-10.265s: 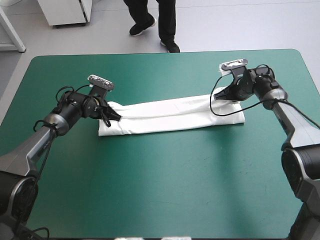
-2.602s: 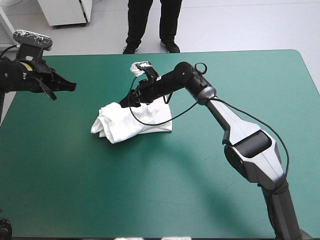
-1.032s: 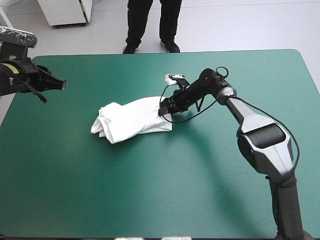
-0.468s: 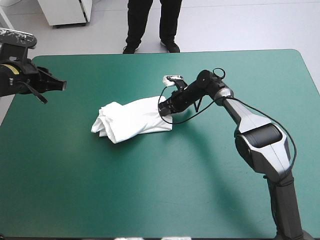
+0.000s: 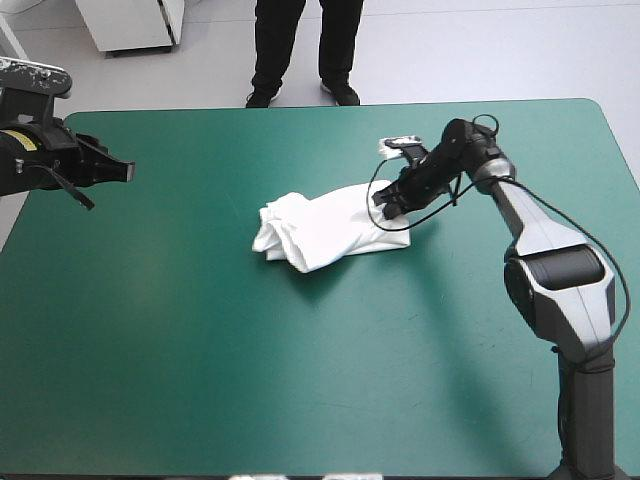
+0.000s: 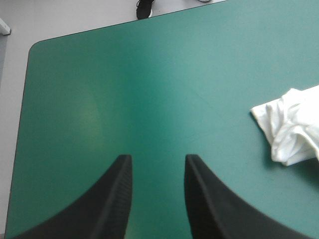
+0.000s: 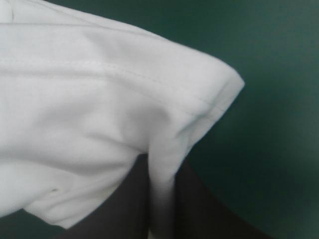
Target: Fold the cloth
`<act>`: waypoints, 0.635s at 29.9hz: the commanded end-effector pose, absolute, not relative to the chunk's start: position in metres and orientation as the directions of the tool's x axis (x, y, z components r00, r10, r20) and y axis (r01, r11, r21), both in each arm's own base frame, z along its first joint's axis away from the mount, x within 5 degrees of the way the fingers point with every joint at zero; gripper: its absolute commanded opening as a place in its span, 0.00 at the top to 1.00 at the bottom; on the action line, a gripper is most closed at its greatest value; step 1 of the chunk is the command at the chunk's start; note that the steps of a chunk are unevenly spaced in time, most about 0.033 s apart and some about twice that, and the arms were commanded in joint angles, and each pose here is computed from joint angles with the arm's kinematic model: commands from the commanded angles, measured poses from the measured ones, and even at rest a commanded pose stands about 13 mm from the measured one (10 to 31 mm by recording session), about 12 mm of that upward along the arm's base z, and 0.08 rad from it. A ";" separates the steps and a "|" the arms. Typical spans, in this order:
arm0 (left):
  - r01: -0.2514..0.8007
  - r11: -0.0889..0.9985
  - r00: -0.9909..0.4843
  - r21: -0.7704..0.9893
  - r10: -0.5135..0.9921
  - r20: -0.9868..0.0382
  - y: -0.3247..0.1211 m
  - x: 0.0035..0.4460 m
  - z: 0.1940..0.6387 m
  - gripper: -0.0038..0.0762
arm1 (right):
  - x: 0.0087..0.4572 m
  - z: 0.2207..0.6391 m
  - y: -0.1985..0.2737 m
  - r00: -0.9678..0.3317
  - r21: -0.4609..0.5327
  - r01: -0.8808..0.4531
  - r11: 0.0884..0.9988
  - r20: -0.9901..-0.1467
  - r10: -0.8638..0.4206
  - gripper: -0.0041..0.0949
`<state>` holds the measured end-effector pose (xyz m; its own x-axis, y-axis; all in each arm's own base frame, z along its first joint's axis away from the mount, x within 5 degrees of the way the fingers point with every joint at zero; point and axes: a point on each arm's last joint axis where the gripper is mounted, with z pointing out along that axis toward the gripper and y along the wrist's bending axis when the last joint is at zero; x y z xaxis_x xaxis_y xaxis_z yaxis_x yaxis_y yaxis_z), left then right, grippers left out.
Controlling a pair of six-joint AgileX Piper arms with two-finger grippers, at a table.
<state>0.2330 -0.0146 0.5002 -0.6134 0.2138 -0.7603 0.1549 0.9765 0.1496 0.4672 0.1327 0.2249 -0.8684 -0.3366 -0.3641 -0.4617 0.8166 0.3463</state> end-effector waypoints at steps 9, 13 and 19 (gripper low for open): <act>0.142 0.981 -0.492 0.135 0.188 -0.850 -0.016 0.226 0.520 0.63 | 0.447 0.294 -0.010 -0.893 0.211 -0.246 0.946 -0.430 -0.136 0.96; 0.143 0.980 -0.491 0.137 0.190 -0.850 -0.016 0.227 0.520 0.63 | 0.428 0.293 -0.049 -0.915 0.196 -0.165 0.967 -0.395 -0.076 0.96; 0.144 0.980 -0.494 0.136 0.190 -0.848 -0.016 0.229 0.519 0.63 | 0.391 0.287 -0.089 -0.946 0.139 -0.062 0.988 -0.323 -0.014 0.96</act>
